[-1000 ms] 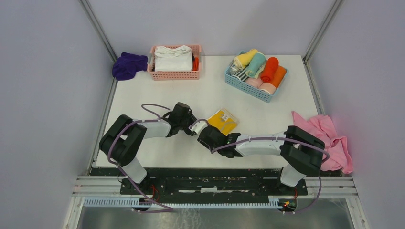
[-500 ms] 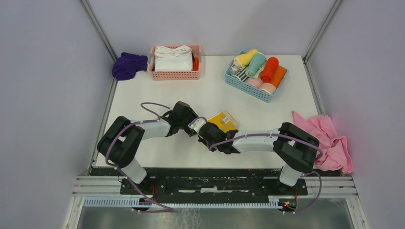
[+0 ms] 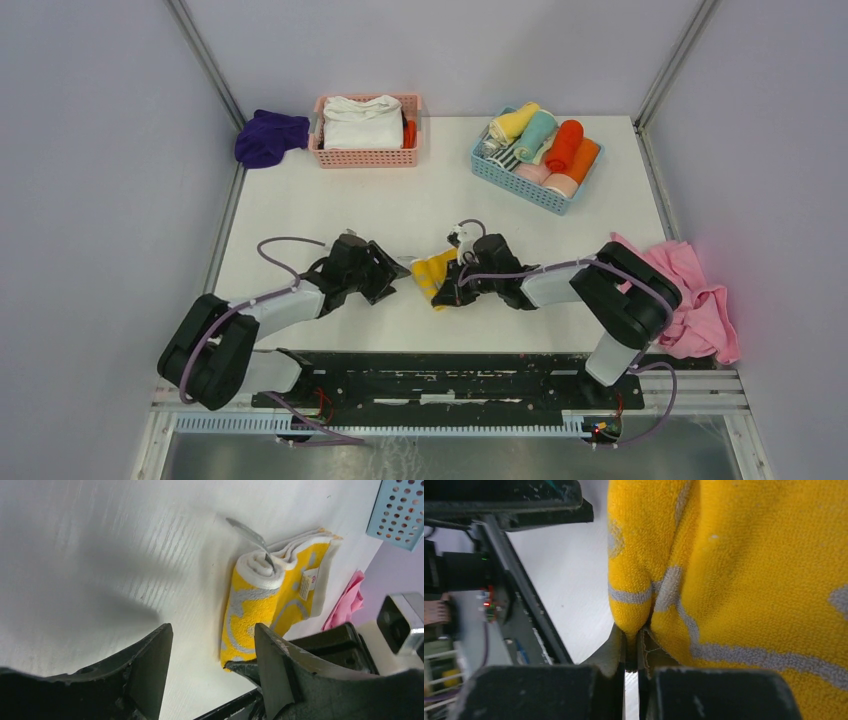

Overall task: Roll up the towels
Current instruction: Roll the towel at the center of the board.

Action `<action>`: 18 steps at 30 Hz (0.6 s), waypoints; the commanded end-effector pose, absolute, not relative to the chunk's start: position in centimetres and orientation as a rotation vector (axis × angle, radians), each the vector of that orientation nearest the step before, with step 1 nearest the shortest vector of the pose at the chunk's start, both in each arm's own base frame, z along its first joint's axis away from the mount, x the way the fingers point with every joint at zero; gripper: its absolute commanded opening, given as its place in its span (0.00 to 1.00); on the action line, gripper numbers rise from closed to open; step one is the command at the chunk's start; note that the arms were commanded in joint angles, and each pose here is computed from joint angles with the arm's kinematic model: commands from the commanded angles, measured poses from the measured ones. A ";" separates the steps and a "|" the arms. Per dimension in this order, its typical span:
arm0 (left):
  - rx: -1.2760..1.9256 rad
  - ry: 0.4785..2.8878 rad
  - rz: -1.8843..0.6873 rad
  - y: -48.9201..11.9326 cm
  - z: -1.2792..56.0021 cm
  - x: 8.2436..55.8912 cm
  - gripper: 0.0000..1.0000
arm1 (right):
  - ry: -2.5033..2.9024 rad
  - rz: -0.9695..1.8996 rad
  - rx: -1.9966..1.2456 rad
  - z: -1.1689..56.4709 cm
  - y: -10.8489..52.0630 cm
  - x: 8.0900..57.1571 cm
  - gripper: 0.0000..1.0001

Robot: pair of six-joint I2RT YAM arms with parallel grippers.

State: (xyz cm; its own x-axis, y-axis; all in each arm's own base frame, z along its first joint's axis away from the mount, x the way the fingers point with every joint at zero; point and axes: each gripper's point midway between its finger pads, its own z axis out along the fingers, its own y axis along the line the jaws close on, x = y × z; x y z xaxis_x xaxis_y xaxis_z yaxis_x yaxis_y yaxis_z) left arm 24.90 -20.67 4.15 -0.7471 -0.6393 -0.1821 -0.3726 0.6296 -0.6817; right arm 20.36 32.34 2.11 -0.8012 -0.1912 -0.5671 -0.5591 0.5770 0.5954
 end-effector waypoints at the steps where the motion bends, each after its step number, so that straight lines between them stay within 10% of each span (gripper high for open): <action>1: -0.720 2.371 -1.062 -22.4 5.5 25.5 0.68 | 2.357 1.469 -0.394 3.2 33.2 19.4 0.04; 18: -0.695 2.537 -1.045 -25.0 0.3 26.5 0.43 | 2.495 1.552 -0.079 0.0 30.3 20.7 0.10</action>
